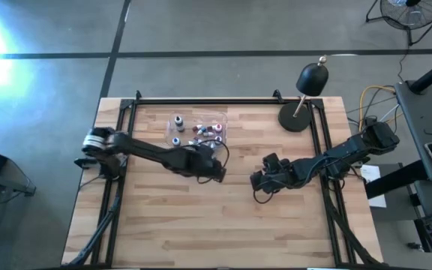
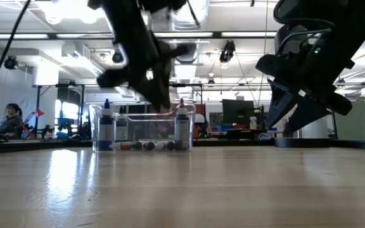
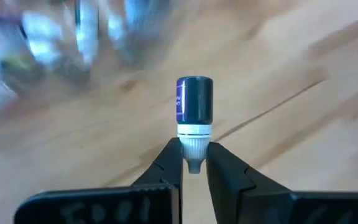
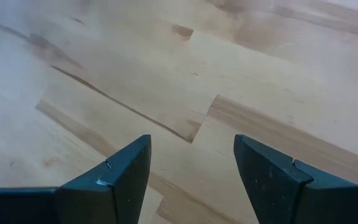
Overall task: Pick & Place food coloring
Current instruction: Put the small violet food coloring bottle into the transparent bin, then return to Home Position
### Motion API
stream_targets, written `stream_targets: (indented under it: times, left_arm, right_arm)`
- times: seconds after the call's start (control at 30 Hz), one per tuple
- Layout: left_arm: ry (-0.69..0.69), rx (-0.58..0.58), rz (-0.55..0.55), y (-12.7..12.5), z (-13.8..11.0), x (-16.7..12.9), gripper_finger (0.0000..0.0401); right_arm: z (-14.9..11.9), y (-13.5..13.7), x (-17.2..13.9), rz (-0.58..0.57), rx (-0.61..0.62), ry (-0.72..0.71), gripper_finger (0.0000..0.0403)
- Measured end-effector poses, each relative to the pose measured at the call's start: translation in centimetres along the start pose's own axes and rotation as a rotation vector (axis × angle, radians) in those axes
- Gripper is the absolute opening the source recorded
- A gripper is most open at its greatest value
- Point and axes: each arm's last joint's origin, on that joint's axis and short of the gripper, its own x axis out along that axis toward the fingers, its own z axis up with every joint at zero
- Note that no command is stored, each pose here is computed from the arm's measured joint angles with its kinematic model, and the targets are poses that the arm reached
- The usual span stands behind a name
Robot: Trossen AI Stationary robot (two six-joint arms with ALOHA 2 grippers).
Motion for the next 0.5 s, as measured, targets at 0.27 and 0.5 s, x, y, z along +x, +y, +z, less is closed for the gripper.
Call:
stream_targets:
  times: [0.27, 0.5]
  left_arm:
    - [-0.311, -0.006, 0.104, 2.8, 4.5, -6.3, 0.0023]
    - [-0.229, 0.032, 0.054, 5.7, 10.4, -3.8, 0.0084]
  right_arm:
    - [-0.5, -0.6, 0.2, -0.009, 0.005, 0.032, 0.0224]
    - [-0.5, -0.5, 0.3, -0.002, -0.005, 0.03, 0.0224]
